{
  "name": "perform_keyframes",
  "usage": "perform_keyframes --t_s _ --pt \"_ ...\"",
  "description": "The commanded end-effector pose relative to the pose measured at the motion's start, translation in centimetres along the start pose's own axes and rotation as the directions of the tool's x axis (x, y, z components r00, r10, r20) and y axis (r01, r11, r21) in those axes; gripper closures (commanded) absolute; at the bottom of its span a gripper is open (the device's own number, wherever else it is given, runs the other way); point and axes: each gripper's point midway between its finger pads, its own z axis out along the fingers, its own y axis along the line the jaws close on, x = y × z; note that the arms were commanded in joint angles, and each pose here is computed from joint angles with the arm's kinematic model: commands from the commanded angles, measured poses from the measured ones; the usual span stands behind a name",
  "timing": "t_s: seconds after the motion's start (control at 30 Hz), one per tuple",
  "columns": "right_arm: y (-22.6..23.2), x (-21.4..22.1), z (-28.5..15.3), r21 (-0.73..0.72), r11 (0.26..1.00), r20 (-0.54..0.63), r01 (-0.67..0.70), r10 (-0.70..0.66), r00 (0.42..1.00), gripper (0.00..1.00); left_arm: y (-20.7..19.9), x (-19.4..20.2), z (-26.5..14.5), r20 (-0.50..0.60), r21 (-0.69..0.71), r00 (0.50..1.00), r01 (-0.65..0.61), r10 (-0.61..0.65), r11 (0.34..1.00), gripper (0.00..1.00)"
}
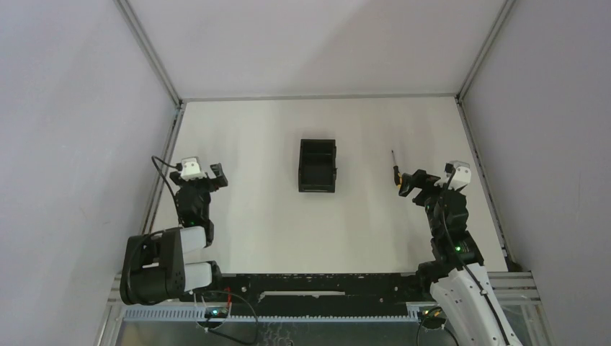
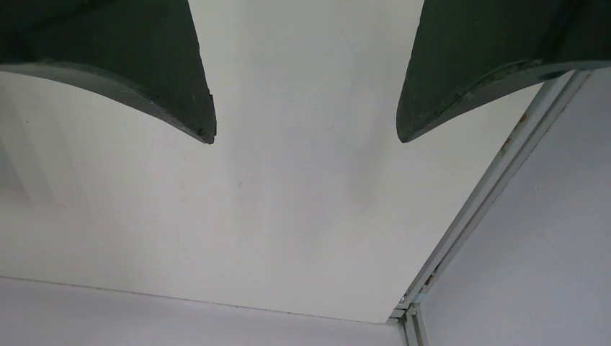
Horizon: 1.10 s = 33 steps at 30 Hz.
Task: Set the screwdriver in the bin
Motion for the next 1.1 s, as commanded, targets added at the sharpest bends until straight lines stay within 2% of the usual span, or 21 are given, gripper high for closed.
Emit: perform_keyframes --t_s 0.0,0.23,0.33,0.47,0.6,0.7,0.83,1.07 --pt "0.2 -0.6 -0.3 -0.001 1.000 0.010 -0.024 0.024 1.000 0.00 -0.1 -0.9 0.0 0.035 0.000 0.999 -0.003 0.003 1.000 0.00" --pt "0.8 -0.8 0.0 -0.009 0.999 -0.023 -0.035 0.034 0.999 0.00 -0.1 -0.9 0.1 0.037 0.001 0.999 -0.004 0.004 1.000 0.00" --pt "2.0 -3.6 -0.1 -0.021 0.999 -0.027 -0.024 0.024 0.999 0.00 -0.1 -0.9 0.0 0.036 0.001 0.999 -0.004 0.004 1.000 0.00" --pt "2.7 -6.2 1.3 0.067 0.997 -0.214 0.033 -0.018 0.977 0.00 -0.1 -0.9 0.1 0.035 0.001 0.999 -0.004 0.004 1.000 0.00" --pt "2.0 -6.4 4.2 0.142 0.978 -0.421 0.151 -0.078 0.903 0.00 0.0 -0.9 0.1 0.035 -0.001 0.999 -0.004 0.004 1.000 0.00" --pt "2.1 -4.8 7.1 0.115 0.974 -0.506 0.195 -0.111 0.855 0.00 0.0 -0.9 0.1 0.035 -0.001 0.999 -0.004 0.004 1.000 0.00" --pt "0.6 -1.0 10.4 0.120 0.970 -0.618 0.209 -0.092 0.781 0.01 -0.1 -0.9 0.0 0.034 0.000 0.999 -0.003 0.003 1.000 0.00" --pt "-1.0 6.1 14.8 0.094 0.971 -0.746 0.219 -0.077 0.661 0.11 -0.1 -1.0 0.1 0.037 0.001 0.999 -0.004 0.004 1.000 0.00"
